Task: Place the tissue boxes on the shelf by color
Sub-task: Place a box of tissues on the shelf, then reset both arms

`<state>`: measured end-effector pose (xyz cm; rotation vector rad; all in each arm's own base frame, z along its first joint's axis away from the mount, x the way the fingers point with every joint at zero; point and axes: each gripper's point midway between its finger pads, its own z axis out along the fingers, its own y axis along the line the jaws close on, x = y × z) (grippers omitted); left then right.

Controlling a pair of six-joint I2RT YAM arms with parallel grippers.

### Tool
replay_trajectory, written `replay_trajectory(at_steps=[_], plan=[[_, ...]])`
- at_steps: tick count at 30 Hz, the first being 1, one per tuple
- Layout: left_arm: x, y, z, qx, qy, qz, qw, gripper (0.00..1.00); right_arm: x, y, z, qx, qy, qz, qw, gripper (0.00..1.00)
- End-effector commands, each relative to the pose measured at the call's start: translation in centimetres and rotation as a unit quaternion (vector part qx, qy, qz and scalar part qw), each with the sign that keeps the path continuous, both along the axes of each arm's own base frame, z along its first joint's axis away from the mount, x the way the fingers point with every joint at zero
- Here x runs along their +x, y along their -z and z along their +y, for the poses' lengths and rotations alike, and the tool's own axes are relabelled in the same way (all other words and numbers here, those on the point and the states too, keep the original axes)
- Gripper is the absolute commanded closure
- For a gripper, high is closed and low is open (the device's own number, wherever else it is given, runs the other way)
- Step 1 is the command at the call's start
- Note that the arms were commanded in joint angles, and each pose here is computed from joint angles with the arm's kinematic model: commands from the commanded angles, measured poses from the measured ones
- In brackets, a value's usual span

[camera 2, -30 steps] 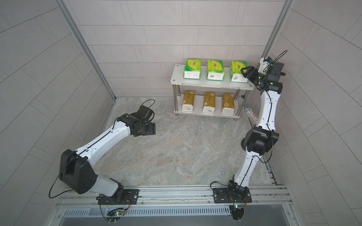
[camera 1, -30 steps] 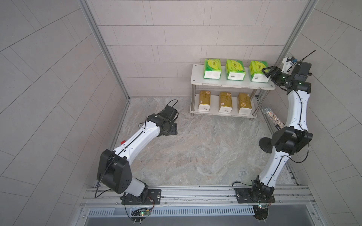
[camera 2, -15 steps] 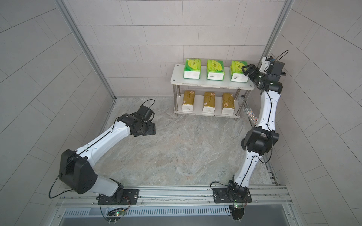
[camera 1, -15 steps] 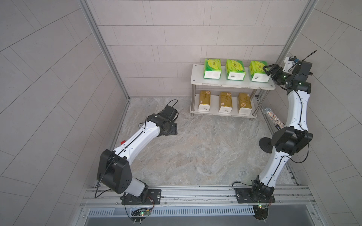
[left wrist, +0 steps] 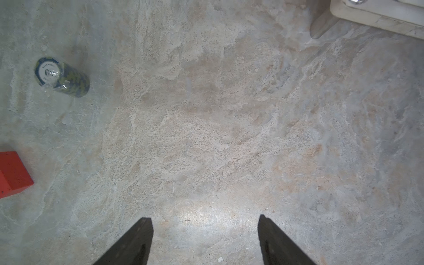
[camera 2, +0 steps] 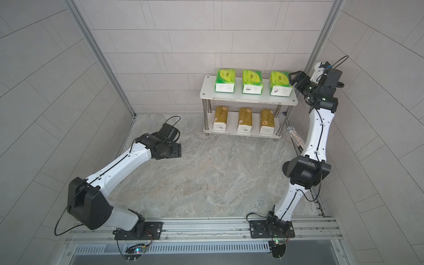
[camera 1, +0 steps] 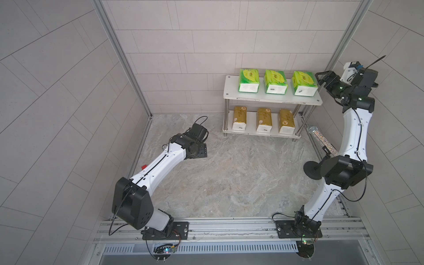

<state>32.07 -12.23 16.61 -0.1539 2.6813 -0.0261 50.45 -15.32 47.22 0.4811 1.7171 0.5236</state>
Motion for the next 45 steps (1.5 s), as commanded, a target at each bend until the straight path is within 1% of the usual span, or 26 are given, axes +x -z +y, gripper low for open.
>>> replay_trajectory(at_steps=[1,7,10,13,15,17,19,21,24,26,27,28,29,30,32,34,35,36,37,39,40,41,42,43,44,45], plan=[[0.8,-2.6,0.9,0.015,-0.005,-0.039,0.999,0.20,-4.2,-1.1,0.0,-0.019,0.057,0.020,0.998,0.00],[2.0,-4.6,1.4,0.029,-0.007,-0.086,0.996,0.20,-11.1,2.7,2.1,-0.061,0.103,0.072,0.990,0.00],[2.8,-5.7,1.8,0.040,-0.008,-0.118,0.992,0.20,-13.9,5.4,4.4,-0.105,0.107,0.092,0.985,0.00],[3.6,-6.4,2.2,0.050,-0.020,-0.146,0.988,0.18,-15.2,9.2,7.1,-0.145,0.077,0.123,0.979,0.00],[4.0,-6.4,2.5,0.055,-0.030,-0.162,0.985,0.17,-15.6,12.4,8.7,-0.134,0.043,0.134,0.981,0.00],[4.1,-6.1,3.6,0.076,-0.049,-0.175,0.980,0.15,-16.0,15.6,10.1,-0.120,0.016,0.145,0.982,0.00],[4.0,-5.9,5.0,0.108,-0.065,-0.191,0.973,0.13,-16.3,18.3,11.5,-0.136,-0.001,0.152,0.979,0.00],[3.8,-5.4,6.9,0.146,-0.081,-0.209,0.964,0.10,-16.4,20.6,12.8,-0.172,-0.013,0.157,0.972,0.00],[3.8,-4.4,9.3,0.191,-0.090,-0.229,0.950,0.06,-15.9,24.0,13.6,-0.236,-0.007,0.156,0.959,0.00],[4.2,-3.3,10.3,0.217,-0.080,-0.234,0.944,0.03,-15.1,25.3,13.6,-0.246,0.010,0.124,0.961,0.00],[4.4,-2.8,11.0,0.233,-0.082,-0.237,0.940,0.01,-14.7,25.9,13.4,-0.244,0.019,0.114,0.963,0.00],[4.7,-2.2,11.7,0.241,-0.084,-0.239,0.937,0.00,-14.2,26.8,13.2,-0.245,0.027,0.109,0.963,0.00],[5.1,-1.3,12.4,0.242,-0.086,-0.238,0.937,0.00,-13.4,27.4,13.1,-0.250,0.029,0.105,0.962,0.00],[5.5,-0.1,13.2,0.239,-0.090,-0.235,0.938,0.00,-13.3,29.8,13.0,-0.257,0.024,0.129,0.958,0.00],[5.9,1.7,14.7,0.237,-0.104,-0.219,0.941,0.00,-12.6,32.3,12.7,-0.272,0.020,0.155,0.950,0.00],[6.1,3.3,16.1,0.234,-0.118,-0.206,0.943,0.00,-12.1,33.8,12.8,-0.282,0.016,0.149,0.948,0.00],[6.2,4.2,16.6,0.230,-0.125,-0.206,0.943,0.00,-11.9,34.3,12.8,-0.289,0.020,0.130,0.948,0.00],[6.4,4.7,16.8,0.225,-0.127,-0.212,0.942,0.00,-11.7,34.6,12.9,-0.297,0.020,0.117,0.948,0.00],[6.5,5.3,17.0,0.225,-0.126,-0.220,0.941,0.00,-11.7,35.4,12.6,-0.308,0.023,0.132,0.942,0.00],[6.9,6.2,16.9,0.217,-0.123,-0.238,0.939,0.00,-11.4,36.5,12.7,-0.311,0.021,0.134,0.941,0.00],[7.3,6.4,16.8,0.213,-0.120,-0.254,0.936,0.00,-11.2,36.8,12.8,-0.318,0.021,0.127,0.939,0.00],[7.8,6.0,16.6,0.211,-0.112,-0.273,0.932,0.00,-11.0,36.6,12.8,-0.329,0.019,0.128,0.935,0.00],[8.0,6.3,16.3,0.205,-0.097,-0.274,0.935,0.00,-11.1,36.6,13.0,-0.339,0.011,0.131,0.932,0.00],[8.4,7.2,16.3,0.187,-0.088,-0.270,0.941,0.00,-10.9,36.4,12.8,-0.337,0.022,0.113,0.935,0.01],[8.4,7.2,16.4,0.180,-0.090,-0.288,0.936,0.00,-10.8,37.0,12.5,-0.332,0.032,0.106,0.937,0.00],[8.2,7.2,16.2,0.169,-0.084,-0.296,0.936,0.00,-10.8,38.1,12.6,-0.329,0.028,0.108,0.938,0.01]])
